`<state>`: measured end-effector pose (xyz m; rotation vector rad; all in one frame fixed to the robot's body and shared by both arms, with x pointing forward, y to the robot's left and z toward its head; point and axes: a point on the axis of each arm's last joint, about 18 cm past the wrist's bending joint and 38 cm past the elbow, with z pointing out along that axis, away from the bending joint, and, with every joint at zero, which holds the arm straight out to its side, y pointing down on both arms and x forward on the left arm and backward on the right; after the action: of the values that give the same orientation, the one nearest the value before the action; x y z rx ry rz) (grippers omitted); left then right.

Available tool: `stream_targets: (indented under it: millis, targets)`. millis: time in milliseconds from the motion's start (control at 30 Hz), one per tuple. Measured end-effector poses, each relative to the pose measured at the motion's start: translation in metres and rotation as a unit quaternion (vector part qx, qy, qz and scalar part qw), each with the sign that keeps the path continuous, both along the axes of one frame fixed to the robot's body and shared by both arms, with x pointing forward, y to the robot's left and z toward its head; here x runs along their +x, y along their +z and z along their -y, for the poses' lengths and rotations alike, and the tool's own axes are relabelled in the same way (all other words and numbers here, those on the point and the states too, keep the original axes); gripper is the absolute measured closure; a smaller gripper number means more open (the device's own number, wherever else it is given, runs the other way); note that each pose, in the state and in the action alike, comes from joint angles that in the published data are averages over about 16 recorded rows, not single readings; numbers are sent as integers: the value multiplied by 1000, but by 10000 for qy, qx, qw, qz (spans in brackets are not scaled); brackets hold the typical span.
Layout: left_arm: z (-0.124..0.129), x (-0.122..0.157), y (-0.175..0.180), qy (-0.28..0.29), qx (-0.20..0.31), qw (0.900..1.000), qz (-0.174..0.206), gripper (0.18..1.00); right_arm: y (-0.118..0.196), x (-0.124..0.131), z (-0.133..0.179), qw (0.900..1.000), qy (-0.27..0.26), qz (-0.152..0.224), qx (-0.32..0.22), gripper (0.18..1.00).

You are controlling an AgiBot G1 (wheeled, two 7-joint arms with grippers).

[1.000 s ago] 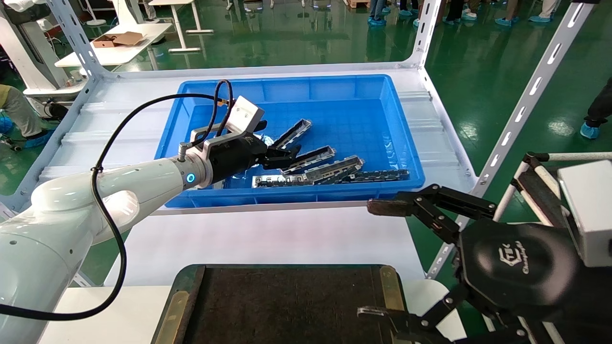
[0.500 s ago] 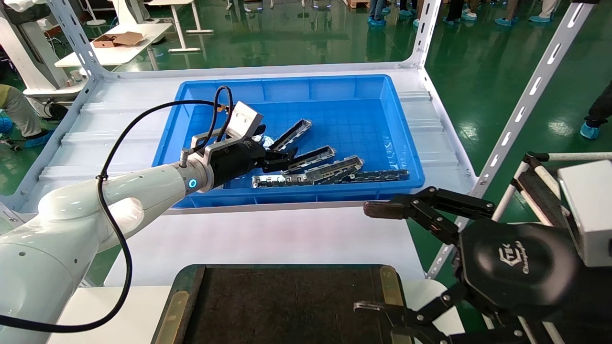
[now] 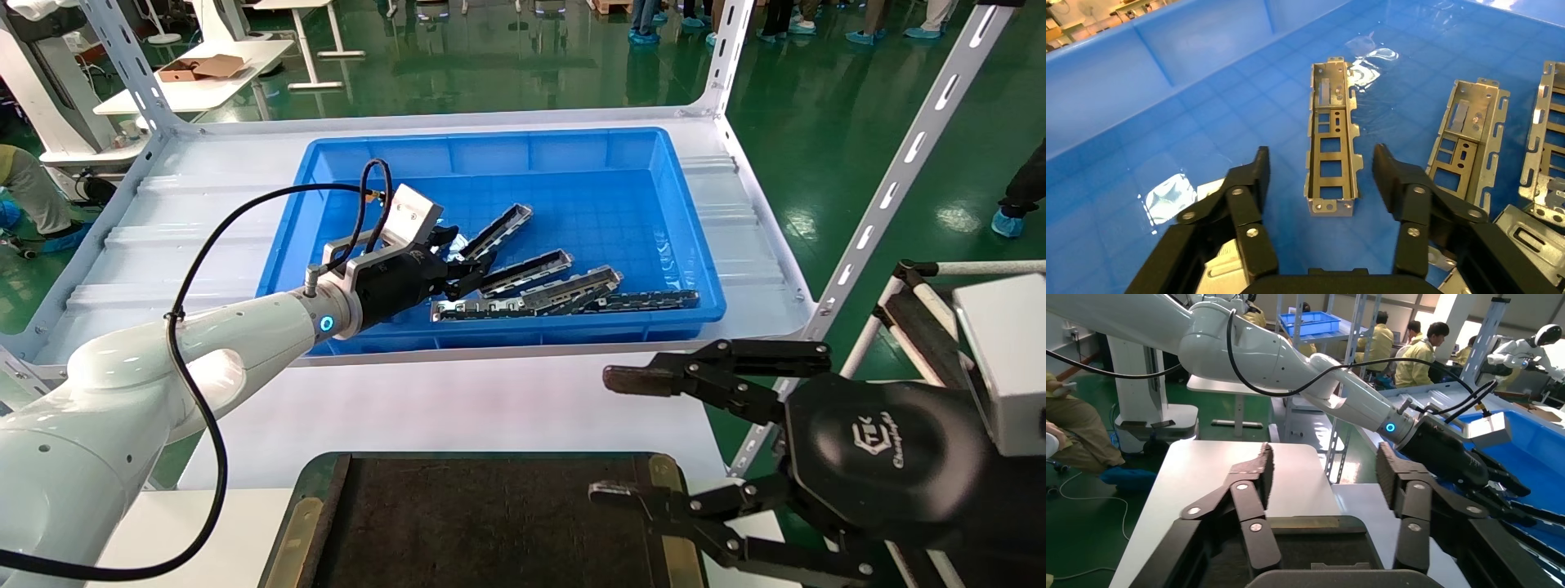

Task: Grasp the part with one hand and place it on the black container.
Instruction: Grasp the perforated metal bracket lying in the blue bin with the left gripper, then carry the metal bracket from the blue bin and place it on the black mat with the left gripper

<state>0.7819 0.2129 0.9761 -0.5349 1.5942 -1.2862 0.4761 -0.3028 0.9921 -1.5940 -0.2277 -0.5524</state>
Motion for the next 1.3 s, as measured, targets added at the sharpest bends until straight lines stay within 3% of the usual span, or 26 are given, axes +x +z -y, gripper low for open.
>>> stream_targets:
  millis: [400,600,867,1300]
  targets:
    - [-2,0,-3,23,-57,10000,-14,734,0,0,0,10000,0,0,0,745]
    - [-2,0,1,5,-108,9999,43,799,0,0,0,10000,0,0,0,853]
    - [0,-4,19,-141,-237,9993,250,816,0,0,0,10000,0,0,0,948]
    - [-3,-27,49,-871,-338,9934,659,818,0,0,0,10000,0,0,0,988]
